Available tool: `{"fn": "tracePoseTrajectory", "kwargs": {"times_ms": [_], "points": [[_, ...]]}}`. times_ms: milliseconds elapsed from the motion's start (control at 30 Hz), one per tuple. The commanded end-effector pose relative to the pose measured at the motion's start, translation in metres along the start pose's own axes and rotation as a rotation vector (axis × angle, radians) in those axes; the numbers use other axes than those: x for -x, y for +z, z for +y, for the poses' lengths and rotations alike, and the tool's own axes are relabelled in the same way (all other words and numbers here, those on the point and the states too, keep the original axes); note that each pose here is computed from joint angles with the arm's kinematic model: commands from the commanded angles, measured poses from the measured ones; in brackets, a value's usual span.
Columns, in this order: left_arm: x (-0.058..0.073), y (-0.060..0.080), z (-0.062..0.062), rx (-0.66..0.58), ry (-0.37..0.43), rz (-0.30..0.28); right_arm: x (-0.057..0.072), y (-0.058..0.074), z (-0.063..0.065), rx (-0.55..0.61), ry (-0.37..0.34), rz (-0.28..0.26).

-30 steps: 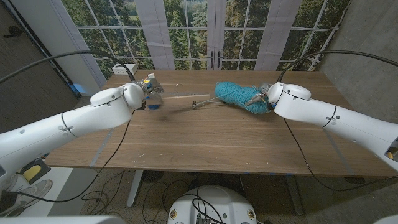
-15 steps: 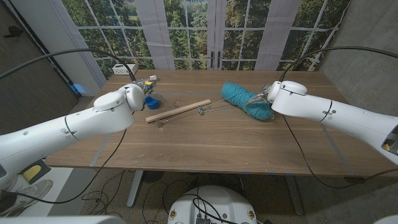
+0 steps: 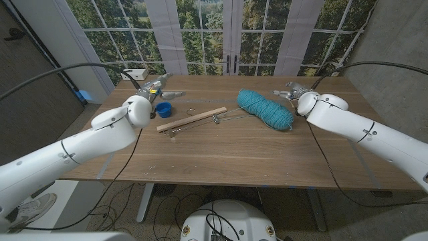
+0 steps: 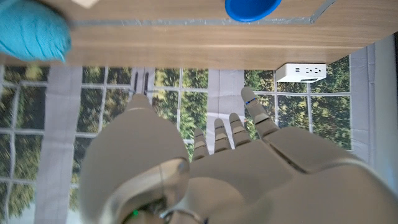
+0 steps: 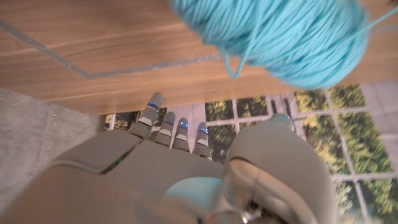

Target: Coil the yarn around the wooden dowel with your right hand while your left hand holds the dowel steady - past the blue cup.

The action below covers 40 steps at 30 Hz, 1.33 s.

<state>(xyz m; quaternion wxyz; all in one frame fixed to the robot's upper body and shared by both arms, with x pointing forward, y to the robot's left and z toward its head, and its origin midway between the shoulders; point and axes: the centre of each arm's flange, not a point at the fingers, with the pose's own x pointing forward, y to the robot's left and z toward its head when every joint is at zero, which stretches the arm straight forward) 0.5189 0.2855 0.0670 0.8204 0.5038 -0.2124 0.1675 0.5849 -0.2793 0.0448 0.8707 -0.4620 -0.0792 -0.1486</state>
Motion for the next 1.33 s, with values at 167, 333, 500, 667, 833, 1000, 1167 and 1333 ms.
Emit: {"fn": "tracePoseTrajectory", "kwargs": {"times_ms": [167, 333, 500, 667, 833, 1000, 1167, 1333], "points": [[0.026, -0.043, -0.011, 0.734, 0.184, -0.31, 0.041, 0.025, 0.03, -0.709, -0.116, -0.721], [0.027, -0.053, -0.019, 0.86, 0.157, -0.348, 0.044, 0.03, 0.033, -0.794, -0.103, -0.756], [0.025, -0.064, -0.019, 0.872, 0.144, -0.379, 0.049, 0.034, 0.036, -0.835, -0.13, -0.767], [0.023, -0.073, -0.022, 0.883, 0.112, -0.376, 0.059, 0.039, 0.033, -0.85, -0.162, -0.794], [0.018, -0.08, -0.023, 0.901, 0.086, -0.395, 0.074, 0.042, 0.025, -0.847, -0.215, -0.812], [0.019, -0.083, -0.029, 0.921, 0.053, -0.4, 0.094, 0.046, 0.022, -0.836, -0.285, -0.812], [0.023, -0.092, -0.046, 0.941, 0.058, -0.352, 0.108, 0.054, 0.031, -0.85, -0.28, -0.832], [0.034, -0.105, -0.057, 0.967, 0.06, -0.322, 0.109, 0.067, 0.038, -0.885, -0.249, -0.876]]}}
